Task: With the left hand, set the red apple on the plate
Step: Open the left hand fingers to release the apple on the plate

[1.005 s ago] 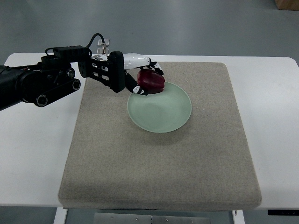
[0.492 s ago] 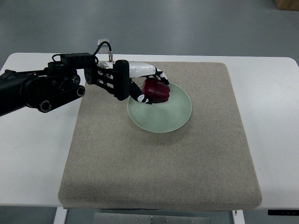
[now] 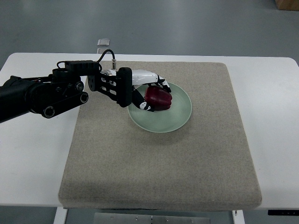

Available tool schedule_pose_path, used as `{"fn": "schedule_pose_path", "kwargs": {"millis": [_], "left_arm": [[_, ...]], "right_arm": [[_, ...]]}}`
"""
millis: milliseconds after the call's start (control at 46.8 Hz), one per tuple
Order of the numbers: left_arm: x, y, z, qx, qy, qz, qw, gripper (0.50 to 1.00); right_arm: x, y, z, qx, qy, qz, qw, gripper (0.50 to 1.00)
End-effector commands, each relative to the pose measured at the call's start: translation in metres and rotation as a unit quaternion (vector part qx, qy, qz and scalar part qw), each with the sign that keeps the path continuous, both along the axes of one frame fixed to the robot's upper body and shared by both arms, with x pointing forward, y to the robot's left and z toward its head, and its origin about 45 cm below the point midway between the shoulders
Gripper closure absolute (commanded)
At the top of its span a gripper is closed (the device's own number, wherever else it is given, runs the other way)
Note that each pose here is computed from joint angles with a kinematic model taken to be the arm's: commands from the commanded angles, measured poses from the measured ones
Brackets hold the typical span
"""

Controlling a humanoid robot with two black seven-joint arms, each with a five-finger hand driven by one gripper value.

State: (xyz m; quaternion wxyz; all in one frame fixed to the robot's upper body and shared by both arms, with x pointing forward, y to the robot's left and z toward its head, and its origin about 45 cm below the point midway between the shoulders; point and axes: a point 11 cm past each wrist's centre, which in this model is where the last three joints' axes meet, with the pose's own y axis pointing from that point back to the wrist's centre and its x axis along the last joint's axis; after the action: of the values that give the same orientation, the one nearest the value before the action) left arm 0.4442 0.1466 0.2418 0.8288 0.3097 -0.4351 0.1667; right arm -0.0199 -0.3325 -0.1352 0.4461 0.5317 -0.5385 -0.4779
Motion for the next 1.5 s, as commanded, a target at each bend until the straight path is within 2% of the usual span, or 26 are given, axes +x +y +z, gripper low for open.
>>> {"fn": "schedule_pose_path", "kwargs": {"millis": [0, 43, 128, 257, 342, 428, 449, 492, 513, 641, 706, 812, 1048, 1475], "left_arm": [[0.000, -0.001, 0.000, -0.001, -0.001, 0.000, 1.000, 0.954], [0.000, -0.001, -0.001, 0.000, 0.000, 0.000, 1.000, 0.939], [0.001, 0.000, -0.001, -0.001, 0.000, 0.002, 1.000, 0.853], [0.000, -0.001, -0.001, -0.002, 0.001, 0.002, 1.000, 0.774], [0.001, 0.000, -0.001, -0.003, 0.001, 0.003, 1.000, 0.739], [-0.002, 0.002, -0.007, -0.002, 0.007, 0.005, 1.000, 0.731], [-0.001, 0.002, -0.007, -0.002, 0.006, 0.006, 1.000, 0.710], [-0.001, 0.002, -0.006, -0.003, 0.006, 0.006, 1.000, 0.618], [-0.001, 0.002, -0.006, -0.004, 0.007, 0.007, 1.000, 0.611], [-0.001, 0.002, -0.005, -0.005, 0.006, 0.007, 1.000, 0.604], [-0.001, 0.002, -0.006, -0.005, 0.006, 0.008, 1.000, 0.570], [0.000, 0.003, -0.005, -0.006, 0.006, 0.009, 1.000, 0.544], [0.000, 0.006, -0.007, -0.006, 0.008, 0.014, 1.000, 0.536], [0.030, 0.051, -0.001, -0.004, -0.010, 0.095, 0.995, 0.536]], "right_arm": [[0.001, 0.000, 0.000, 0.000, 0.000, 0.000, 1.000, 0.536], [0.000, 0.000, 0.000, 0.000, 0.000, 0.000, 1.000, 0.536], [0.000, 0.000, 0.000, 0.000, 0.000, 0.000, 1.000, 0.536], [0.001, 0.000, 0.000, 0.000, -0.001, -0.001, 1.000, 0.536], [0.001, 0.000, 0.000, 0.000, 0.000, 0.000, 1.000, 0.536], [0.000, 0.000, 0.000, 0.000, 0.000, 0.000, 1.000, 0.536], [0.000, 0.000, 0.000, 0.000, 0.000, 0.000, 1.000, 0.536], [0.000, 0.000, 0.000, 0.000, 0.000, 0.000, 1.000, 0.536], [0.001, 0.000, 0.000, 0.000, -0.001, 0.000, 1.000, 0.536], [0.001, 0.000, 0.000, 0.000, 0.000, 0.000, 1.000, 0.536], [0.001, 0.000, 0.000, 0.000, 0.000, 0.000, 1.000, 0.536], [0.000, 0.000, 0.000, 0.000, 0.000, 0.000, 1.000, 0.536], [0.000, 0.000, 0.000, 0.000, 0.000, 0.000, 1.000, 0.538], [0.000, 0.000, 0.000, 0.000, 0.000, 0.000, 1.000, 0.536]]}}
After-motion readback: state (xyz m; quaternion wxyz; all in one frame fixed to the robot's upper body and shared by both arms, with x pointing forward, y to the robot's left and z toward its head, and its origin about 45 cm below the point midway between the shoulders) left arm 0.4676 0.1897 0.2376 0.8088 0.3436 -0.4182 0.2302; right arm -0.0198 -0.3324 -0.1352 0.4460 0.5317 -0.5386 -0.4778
